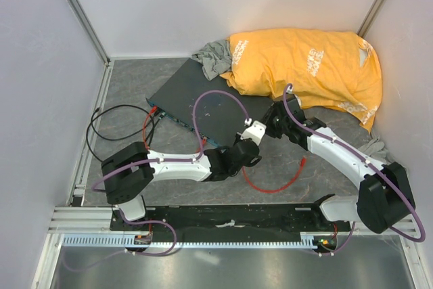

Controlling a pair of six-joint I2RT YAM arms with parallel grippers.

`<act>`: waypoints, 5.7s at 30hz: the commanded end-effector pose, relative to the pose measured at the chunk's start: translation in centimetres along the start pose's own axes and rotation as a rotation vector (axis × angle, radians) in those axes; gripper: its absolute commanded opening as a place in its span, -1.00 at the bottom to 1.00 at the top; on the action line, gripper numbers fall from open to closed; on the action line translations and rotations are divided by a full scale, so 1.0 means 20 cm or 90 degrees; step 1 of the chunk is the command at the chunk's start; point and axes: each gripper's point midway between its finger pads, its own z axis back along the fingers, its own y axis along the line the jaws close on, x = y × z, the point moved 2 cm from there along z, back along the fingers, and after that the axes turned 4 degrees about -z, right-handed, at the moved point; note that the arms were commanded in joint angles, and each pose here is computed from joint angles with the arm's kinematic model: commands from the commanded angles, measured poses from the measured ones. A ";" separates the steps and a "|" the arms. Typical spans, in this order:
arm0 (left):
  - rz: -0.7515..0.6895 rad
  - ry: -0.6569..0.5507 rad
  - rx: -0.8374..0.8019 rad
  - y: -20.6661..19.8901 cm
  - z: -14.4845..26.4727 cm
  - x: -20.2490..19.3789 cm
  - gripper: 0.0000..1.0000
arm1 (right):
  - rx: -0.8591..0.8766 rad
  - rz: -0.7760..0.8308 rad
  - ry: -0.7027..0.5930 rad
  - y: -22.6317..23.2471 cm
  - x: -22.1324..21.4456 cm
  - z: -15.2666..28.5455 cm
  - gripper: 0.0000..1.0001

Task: Insert the plug into the switch port
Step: Pick up the connector from the center of the board, then insert the connector into the switch port.

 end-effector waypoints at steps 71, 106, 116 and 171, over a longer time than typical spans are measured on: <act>0.039 -0.345 -0.037 0.60 0.58 0.48 0.11 | 0.561 0.069 -0.025 0.71 -0.22 0.25 -1.00; 0.054 -0.238 -0.056 0.62 0.48 0.34 -0.97 | 0.520 0.076 -0.035 0.74 -0.21 0.17 -0.44; 0.086 -0.113 -0.033 1.03 0.49 0.17 -0.97 | 0.447 0.208 -0.159 0.88 0.19 -0.03 0.81; -0.046 0.112 0.073 2.16 0.05 -0.43 -0.97 | 0.398 0.425 -0.117 0.64 0.30 -0.57 0.89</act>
